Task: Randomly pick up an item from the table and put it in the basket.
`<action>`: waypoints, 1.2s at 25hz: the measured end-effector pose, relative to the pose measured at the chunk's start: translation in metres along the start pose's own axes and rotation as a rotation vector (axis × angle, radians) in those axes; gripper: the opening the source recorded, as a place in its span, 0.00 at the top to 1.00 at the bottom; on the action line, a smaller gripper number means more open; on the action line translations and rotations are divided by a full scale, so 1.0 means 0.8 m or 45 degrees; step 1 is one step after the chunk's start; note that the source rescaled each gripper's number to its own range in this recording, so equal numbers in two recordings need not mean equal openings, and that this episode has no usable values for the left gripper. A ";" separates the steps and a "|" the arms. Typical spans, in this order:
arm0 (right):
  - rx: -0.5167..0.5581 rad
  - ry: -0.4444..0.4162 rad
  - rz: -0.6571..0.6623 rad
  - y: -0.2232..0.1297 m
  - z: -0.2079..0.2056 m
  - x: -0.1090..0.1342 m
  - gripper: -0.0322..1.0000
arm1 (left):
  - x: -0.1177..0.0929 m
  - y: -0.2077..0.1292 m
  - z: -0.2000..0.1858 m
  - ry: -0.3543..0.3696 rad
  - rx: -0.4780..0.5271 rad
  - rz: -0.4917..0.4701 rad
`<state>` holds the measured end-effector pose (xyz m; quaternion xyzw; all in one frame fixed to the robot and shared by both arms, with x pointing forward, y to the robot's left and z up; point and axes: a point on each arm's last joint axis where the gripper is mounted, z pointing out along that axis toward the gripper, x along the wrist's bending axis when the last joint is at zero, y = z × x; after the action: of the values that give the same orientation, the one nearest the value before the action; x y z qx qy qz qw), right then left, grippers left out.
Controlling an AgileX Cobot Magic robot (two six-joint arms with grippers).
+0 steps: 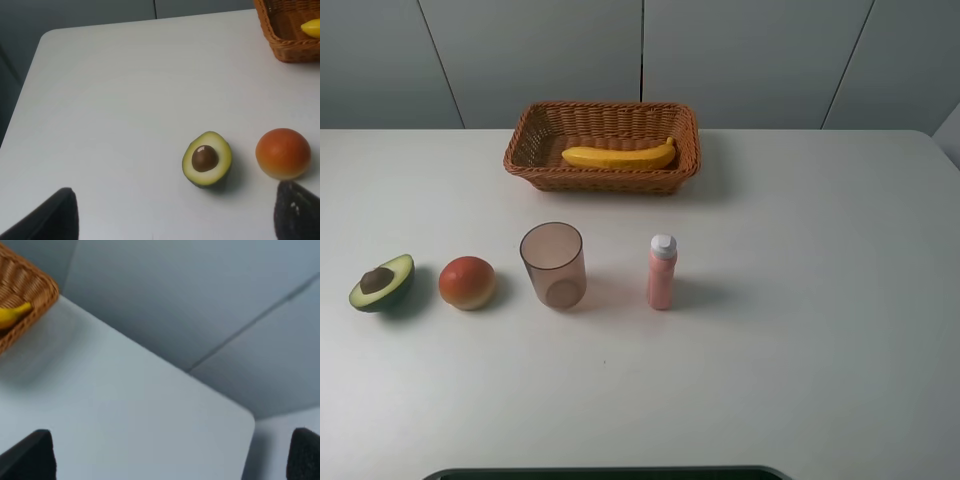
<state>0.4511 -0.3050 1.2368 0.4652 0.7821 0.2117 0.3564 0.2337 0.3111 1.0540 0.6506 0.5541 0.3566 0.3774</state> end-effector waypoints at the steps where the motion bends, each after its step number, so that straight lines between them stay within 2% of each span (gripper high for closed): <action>1: -0.001 -0.027 0.042 -0.009 -0.016 -0.001 0.00 | 0.000 0.000 0.000 0.000 0.000 0.000; 4: -0.053 -0.112 0.158 -0.040 -0.070 0.010 0.00 | 0.000 0.000 0.000 0.000 0.000 0.000; 7: -0.136 -0.152 0.274 -0.079 -0.117 0.039 0.00 | 0.000 0.000 0.000 0.000 0.000 0.000; 11: -0.196 -0.199 0.393 -0.136 -0.147 0.077 0.00 | 0.000 0.000 0.000 0.000 0.000 0.000; 15: -0.229 -0.195 0.506 -0.191 -0.142 0.112 0.00 | 0.000 0.000 0.000 0.000 0.000 0.000; 21: -0.261 -0.162 0.558 -0.259 -0.119 0.149 0.00 | 0.000 0.000 0.000 0.000 0.000 0.000; 26: -0.261 -0.146 0.606 -0.298 -0.092 0.171 0.00 | 0.000 0.000 0.000 0.000 0.000 0.000; 30: -0.180 -0.120 0.625 -0.311 -0.068 0.178 0.00 | 0.000 0.000 0.000 0.000 0.000 0.000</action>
<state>0.2222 -0.2990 1.0563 0.6244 0.6115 0.3242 0.3621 0.2337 0.3111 1.0540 0.6506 0.5541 0.3566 0.3774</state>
